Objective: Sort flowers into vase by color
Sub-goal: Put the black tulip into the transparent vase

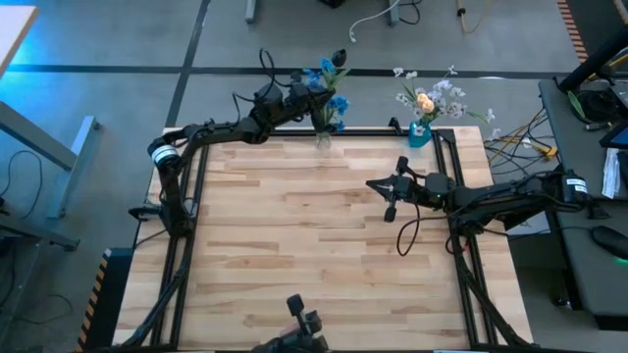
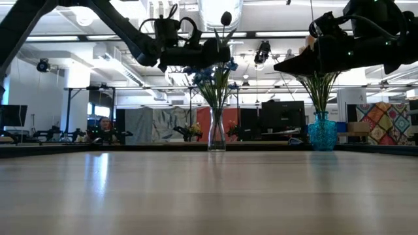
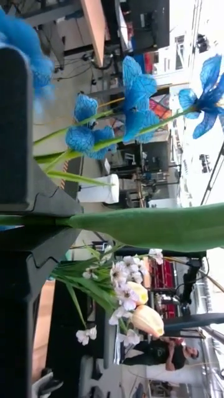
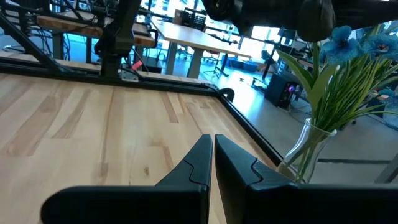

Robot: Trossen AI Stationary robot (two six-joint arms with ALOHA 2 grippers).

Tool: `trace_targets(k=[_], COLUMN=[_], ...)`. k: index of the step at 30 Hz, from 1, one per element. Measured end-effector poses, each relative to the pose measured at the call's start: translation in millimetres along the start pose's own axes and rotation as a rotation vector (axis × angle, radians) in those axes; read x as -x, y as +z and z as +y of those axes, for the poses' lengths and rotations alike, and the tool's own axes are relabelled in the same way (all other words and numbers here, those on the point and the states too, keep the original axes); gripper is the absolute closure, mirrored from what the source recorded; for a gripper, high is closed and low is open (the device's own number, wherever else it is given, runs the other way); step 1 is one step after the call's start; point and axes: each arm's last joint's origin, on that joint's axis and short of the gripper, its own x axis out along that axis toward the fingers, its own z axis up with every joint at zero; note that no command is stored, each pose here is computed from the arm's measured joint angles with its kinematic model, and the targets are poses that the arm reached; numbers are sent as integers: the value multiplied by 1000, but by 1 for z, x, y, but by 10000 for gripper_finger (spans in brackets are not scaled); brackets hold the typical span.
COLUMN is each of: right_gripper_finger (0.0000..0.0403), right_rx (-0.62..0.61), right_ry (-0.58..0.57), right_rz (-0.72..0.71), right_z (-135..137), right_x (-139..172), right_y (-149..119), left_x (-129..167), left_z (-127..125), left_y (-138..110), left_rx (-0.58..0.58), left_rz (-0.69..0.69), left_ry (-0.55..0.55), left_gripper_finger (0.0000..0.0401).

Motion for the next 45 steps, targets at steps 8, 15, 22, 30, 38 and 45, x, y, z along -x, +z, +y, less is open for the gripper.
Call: trace_targets(k=[8, 15, 22, 30, 38, 45], right_gripper_finger=[390, 390, 390, 390, 390, 390], right_rx=[0, 0, 0, -6, -7, -6], right_ry=[0, 0, 0, 1, 1, 2], right_rz=[0, 0, 1, 4, 5, 8], right_z=[0, 0, 0, 0, 0, 0], right_x=[0, 0, 0, 0, 0, 0], right_y=[0, 0, 0, 0, 0, -1], left_x=[-2, -2, 1, 4, 10, 21], left_z=[4, 4, 6, 7, 6, 6], left_y=[-15, -19, -16, -8, 1, 10], left_rx=[8, 9, 1, -29, -60, -113], left_rz=[32, 62, 104, 139, 199, 327], left_ry=[11, 12, 15, 12, 2, 21], left_gripper_finger=[401, 389, 342, 302, 296, 296])
